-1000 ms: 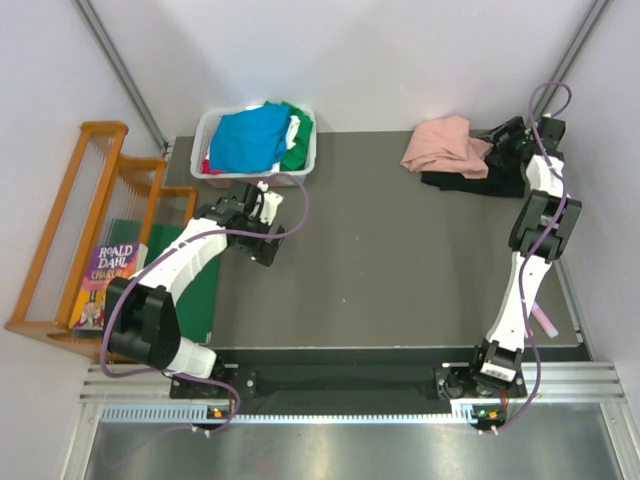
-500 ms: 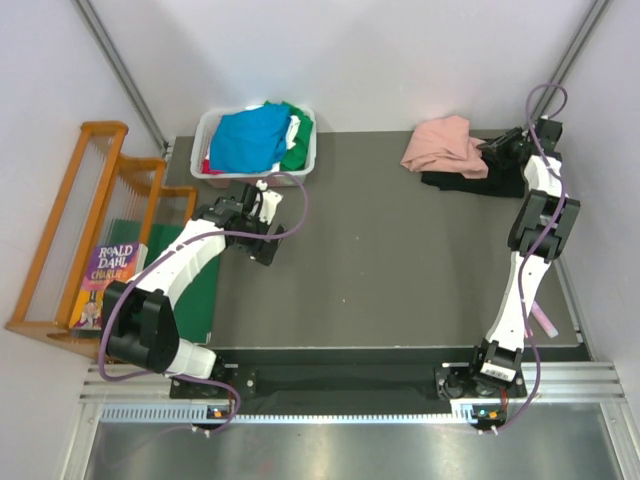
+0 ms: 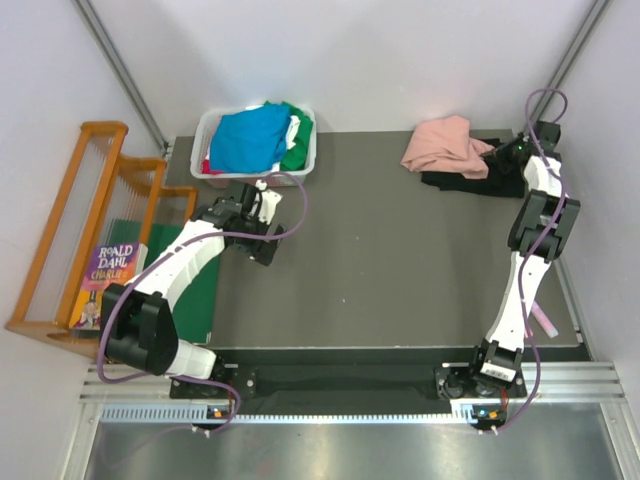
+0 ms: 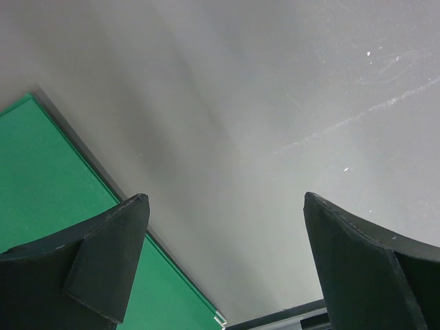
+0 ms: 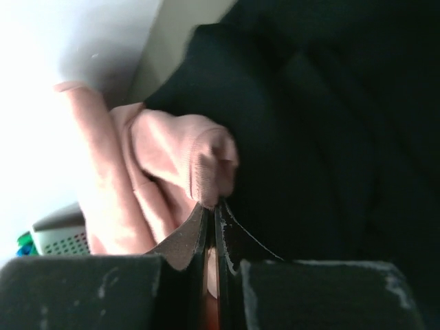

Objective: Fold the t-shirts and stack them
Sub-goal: Neatly place the folded tshirt to the corner

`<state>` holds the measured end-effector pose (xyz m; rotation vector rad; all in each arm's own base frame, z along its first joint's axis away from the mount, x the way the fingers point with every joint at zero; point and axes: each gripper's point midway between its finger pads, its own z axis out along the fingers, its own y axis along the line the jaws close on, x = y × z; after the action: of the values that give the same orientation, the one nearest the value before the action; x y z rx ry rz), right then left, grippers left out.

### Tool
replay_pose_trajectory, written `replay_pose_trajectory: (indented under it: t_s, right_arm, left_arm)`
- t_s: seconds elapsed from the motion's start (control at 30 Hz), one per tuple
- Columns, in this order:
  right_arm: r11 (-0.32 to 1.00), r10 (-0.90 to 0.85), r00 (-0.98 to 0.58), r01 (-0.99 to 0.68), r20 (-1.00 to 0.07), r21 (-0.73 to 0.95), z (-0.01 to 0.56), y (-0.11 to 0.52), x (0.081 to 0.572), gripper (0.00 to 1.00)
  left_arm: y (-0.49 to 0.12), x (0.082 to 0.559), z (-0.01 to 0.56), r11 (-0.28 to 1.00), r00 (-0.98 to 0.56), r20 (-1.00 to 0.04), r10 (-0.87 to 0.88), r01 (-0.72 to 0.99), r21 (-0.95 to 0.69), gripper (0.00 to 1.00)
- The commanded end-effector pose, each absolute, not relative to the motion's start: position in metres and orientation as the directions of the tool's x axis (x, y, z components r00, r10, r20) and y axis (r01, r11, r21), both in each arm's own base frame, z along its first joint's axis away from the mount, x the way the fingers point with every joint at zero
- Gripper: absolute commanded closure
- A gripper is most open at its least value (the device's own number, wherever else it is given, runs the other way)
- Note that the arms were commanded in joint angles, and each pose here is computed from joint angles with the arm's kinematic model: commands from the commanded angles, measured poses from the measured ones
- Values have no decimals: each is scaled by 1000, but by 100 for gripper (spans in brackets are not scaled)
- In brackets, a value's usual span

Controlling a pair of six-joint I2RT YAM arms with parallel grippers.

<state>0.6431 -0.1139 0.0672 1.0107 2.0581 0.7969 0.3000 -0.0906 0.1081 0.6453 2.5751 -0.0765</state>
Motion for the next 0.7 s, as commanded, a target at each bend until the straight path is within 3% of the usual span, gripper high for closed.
replay_pose_trajectory:
  t_s: [0.0,0.2,0.23,0.27,0.3,0.37,0.4,0.43,0.47,0.53,0.6,0.67]
  right_arm:
    - [548,834,-325,402,-446,733,134,-154,639,100]
    - [558,830,-279,420,-483,716,146,-172,629,100]
    - [554,833,-291,422,-471,718,141,-170,631,78]
    - [549,834,-323,397,-448,736,151,-163,633,63]
    - [539,838,-355,421,-414,729,130,-160,634,56]
    - [543,836,-365,453,-409,707,122,-161,630,50]
    - [563,825,-348,433,-446,704,138,-160,630,45]
    - [568,822,-335,435,-460,699,140,-161,629,26]
    - [560,829,-328,465,-454,686,129,-162,623,19]
    - [573,819,-317,433,-477,696,145,-159,627,13]
    - [576,814,-336,377,-473,725,153,-146,639,16]
    - [571,807,-372,286,-460,770,168,-127,650,39]
  left_arm:
    - [-88,302,126,891,-752,-507,422,447,80,2]
    - [-89,301,125,889,-750,-508,423,451,74,2]
    - [-89,301,125,889,-750,-508,423,453,71,2]
    - [-90,301,125,888,-750,-509,423,454,69,2]
    - [-90,300,124,888,-751,-506,423,454,68,2]
    - [-89,301,125,888,-750,-507,425,454,72,2]
    - [-90,300,124,888,-754,-503,423,454,65,2]
    - [-89,300,125,888,-753,-504,424,455,68,2]
    - [-89,299,125,887,-751,-505,425,456,69,2]
    - [-89,299,126,885,-746,-508,430,459,74,2]
    - [-88,299,126,886,-747,-508,430,458,77,2]
    - [-89,299,124,886,-751,-503,428,458,70,2]
